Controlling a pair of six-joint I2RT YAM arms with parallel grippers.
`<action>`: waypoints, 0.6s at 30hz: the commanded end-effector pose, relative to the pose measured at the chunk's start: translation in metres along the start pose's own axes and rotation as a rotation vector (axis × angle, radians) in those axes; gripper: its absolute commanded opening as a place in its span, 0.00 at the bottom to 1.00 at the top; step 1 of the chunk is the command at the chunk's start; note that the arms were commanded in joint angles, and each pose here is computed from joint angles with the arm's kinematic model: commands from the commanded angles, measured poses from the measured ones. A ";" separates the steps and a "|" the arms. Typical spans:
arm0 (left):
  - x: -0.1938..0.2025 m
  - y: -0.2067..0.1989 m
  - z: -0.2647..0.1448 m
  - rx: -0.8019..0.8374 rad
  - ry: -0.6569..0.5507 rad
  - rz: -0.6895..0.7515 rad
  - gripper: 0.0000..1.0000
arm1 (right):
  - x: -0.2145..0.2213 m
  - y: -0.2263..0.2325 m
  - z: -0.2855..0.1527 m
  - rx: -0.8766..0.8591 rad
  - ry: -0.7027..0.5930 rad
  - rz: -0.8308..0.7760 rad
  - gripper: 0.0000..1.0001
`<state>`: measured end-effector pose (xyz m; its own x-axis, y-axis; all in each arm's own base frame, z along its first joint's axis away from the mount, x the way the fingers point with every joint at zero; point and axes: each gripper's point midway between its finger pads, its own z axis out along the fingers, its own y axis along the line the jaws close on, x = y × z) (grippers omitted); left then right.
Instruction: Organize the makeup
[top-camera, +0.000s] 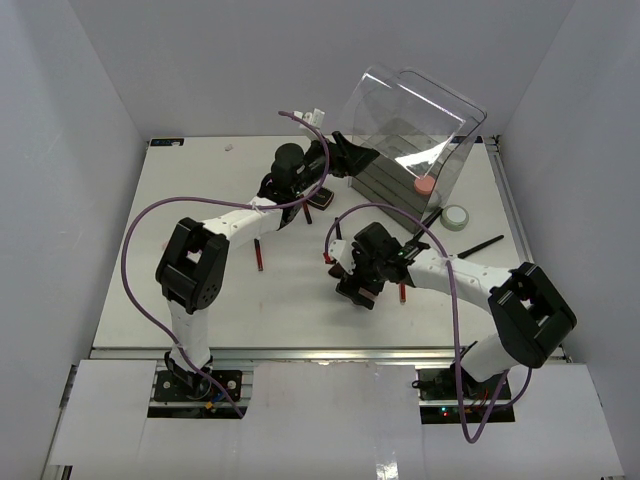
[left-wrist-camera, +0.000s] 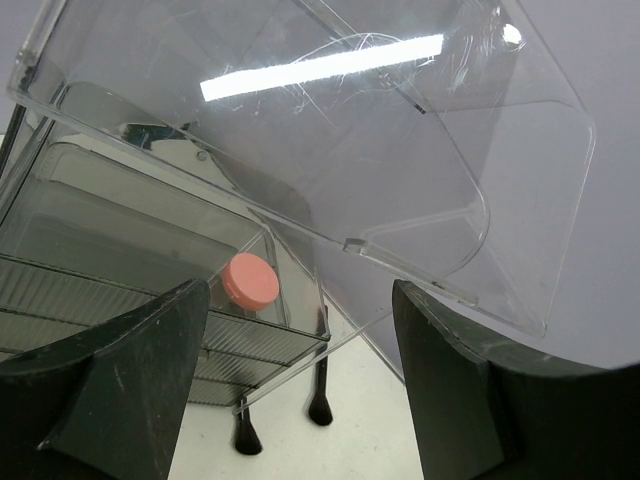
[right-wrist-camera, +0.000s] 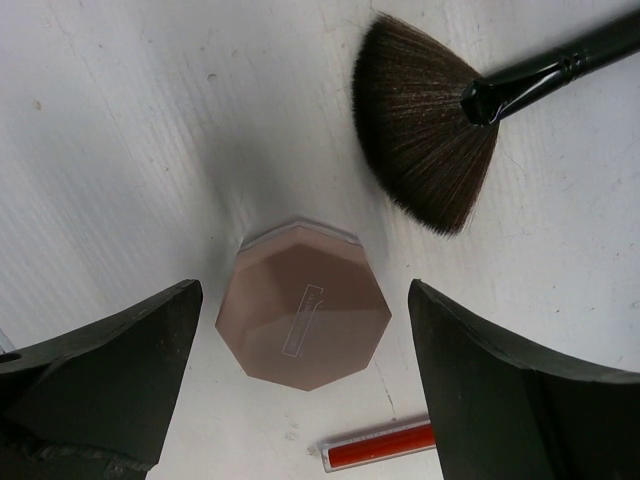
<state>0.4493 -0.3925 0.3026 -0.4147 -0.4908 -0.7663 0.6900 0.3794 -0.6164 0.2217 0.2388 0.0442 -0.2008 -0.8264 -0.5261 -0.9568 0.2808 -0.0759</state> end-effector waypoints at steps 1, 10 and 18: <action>-0.060 -0.053 -0.007 0.100 -0.113 0.043 0.84 | 0.015 -0.001 0.006 0.047 0.057 0.012 0.90; -0.061 -0.051 -0.007 0.097 -0.114 0.039 0.84 | 0.033 -0.004 0.010 0.081 0.149 -0.032 0.95; -0.063 -0.052 -0.007 0.098 -0.116 0.037 0.84 | 0.020 0.004 0.004 -0.001 0.123 -0.083 0.42</action>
<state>0.4506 -0.3900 0.3029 -0.4242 -0.4955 -0.7580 0.6844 0.3727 -0.6266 0.2193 0.2243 0.0239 -0.1891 -0.8839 -0.4277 -0.9535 0.2694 -0.1352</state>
